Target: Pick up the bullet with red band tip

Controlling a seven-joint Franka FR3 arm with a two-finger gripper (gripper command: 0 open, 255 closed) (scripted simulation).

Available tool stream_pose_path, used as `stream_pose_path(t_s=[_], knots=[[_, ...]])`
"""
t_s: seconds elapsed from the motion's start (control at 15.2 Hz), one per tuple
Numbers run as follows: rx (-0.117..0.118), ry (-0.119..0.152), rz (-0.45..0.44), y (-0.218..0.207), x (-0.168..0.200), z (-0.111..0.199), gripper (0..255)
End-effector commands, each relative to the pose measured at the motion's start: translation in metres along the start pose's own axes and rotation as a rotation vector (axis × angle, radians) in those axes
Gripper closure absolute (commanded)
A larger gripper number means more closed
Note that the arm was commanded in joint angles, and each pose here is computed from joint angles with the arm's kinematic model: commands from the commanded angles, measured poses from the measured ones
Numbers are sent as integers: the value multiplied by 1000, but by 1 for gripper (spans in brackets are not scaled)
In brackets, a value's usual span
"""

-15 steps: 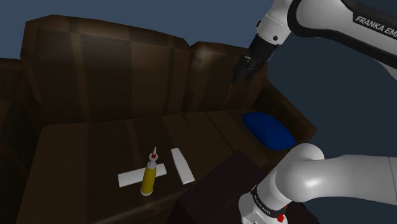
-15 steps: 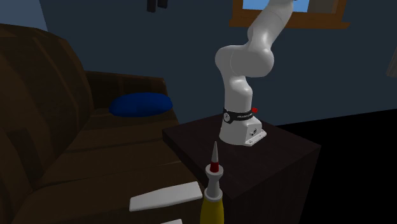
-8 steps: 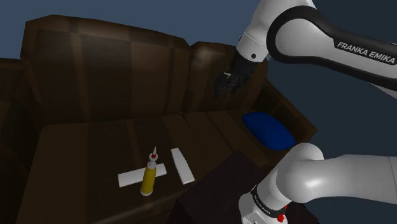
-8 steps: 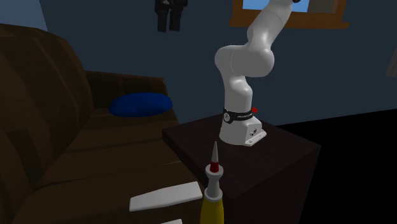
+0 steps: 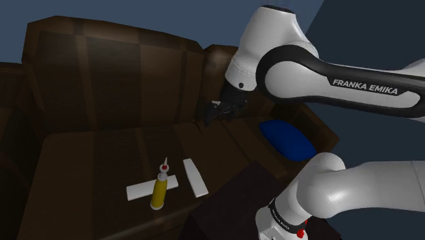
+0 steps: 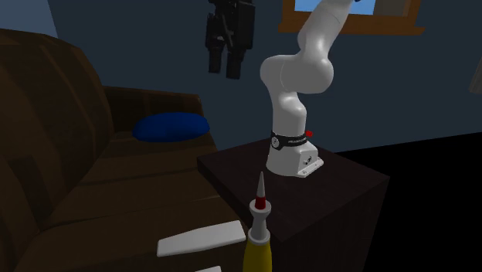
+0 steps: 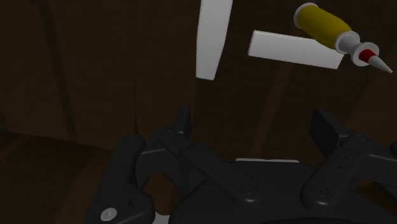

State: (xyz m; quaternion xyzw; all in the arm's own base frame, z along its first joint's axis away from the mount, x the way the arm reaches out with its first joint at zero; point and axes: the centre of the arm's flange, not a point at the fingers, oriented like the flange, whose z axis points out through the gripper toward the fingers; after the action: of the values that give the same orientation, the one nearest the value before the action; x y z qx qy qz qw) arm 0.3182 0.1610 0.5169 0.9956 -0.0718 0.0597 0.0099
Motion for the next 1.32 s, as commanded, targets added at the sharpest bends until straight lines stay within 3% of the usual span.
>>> stream_pose_path(t_s=[0.0,0.86,1.25], knots=[[1,-2,13,-22,-1,16,0],[0,-21,89,-159,-14,119,0],[0,-22,92,-164,-18,148,0]])
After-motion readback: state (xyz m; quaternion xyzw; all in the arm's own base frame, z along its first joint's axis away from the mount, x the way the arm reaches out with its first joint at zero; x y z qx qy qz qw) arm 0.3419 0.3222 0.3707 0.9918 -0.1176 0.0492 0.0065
